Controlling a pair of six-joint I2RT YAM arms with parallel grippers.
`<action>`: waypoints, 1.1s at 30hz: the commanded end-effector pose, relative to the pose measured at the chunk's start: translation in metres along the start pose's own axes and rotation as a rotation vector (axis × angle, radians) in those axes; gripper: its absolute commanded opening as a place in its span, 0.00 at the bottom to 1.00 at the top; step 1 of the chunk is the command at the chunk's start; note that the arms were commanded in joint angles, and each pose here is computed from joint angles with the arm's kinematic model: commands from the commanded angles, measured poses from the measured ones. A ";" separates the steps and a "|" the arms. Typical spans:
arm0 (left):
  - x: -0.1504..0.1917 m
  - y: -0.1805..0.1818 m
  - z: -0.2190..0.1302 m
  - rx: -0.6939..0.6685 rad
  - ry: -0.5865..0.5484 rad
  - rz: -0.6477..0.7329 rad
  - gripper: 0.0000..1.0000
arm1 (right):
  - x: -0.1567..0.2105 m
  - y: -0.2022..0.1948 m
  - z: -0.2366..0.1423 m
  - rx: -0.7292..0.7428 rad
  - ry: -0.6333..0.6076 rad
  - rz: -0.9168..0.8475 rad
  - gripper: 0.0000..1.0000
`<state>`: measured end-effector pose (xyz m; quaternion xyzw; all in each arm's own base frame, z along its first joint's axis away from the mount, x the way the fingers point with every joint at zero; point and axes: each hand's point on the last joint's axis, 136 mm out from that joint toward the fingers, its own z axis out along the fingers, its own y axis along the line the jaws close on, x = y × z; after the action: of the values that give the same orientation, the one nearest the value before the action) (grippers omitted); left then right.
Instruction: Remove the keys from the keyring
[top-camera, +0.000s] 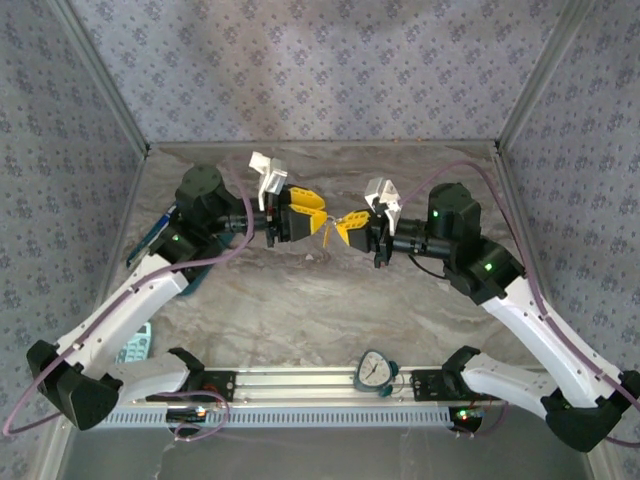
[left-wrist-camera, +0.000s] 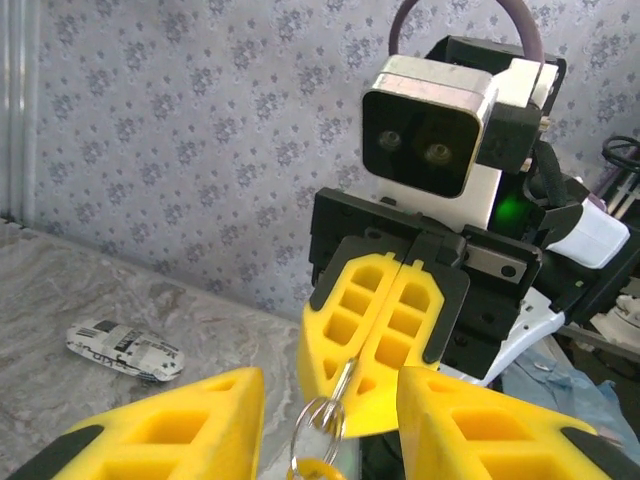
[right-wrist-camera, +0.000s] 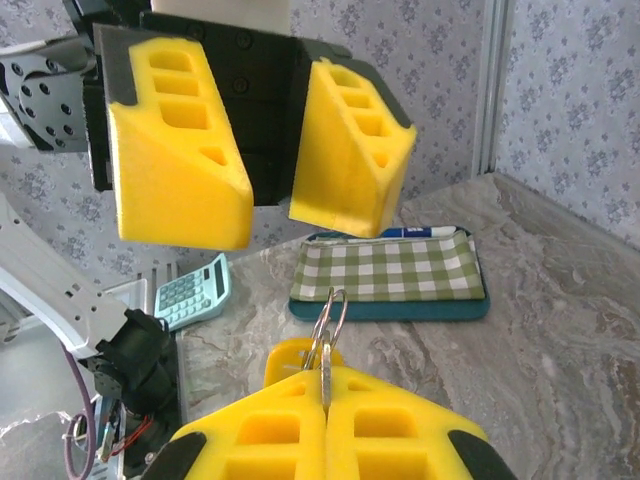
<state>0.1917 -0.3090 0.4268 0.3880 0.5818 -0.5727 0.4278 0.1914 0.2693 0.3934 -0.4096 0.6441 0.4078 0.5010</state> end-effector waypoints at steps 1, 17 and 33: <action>-0.006 -0.015 0.004 0.058 0.024 0.040 0.40 | -0.006 0.008 -0.001 -0.036 -0.005 0.000 0.00; 0.004 -0.012 0.010 0.063 0.070 0.034 0.22 | -0.016 0.012 -0.005 -0.037 -0.020 -0.017 0.00; -0.005 -0.005 -0.002 -0.021 -0.021 0.039 0.00 | -0.016 0.005 -0.011 0.010 -0.062 -0.016 0.00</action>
<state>0.1881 -0.3172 0.4161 0.4081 0.5911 -0.5624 0.4096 0.1876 0.2693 0.3962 -0.4129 0.6431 0.4123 0.4960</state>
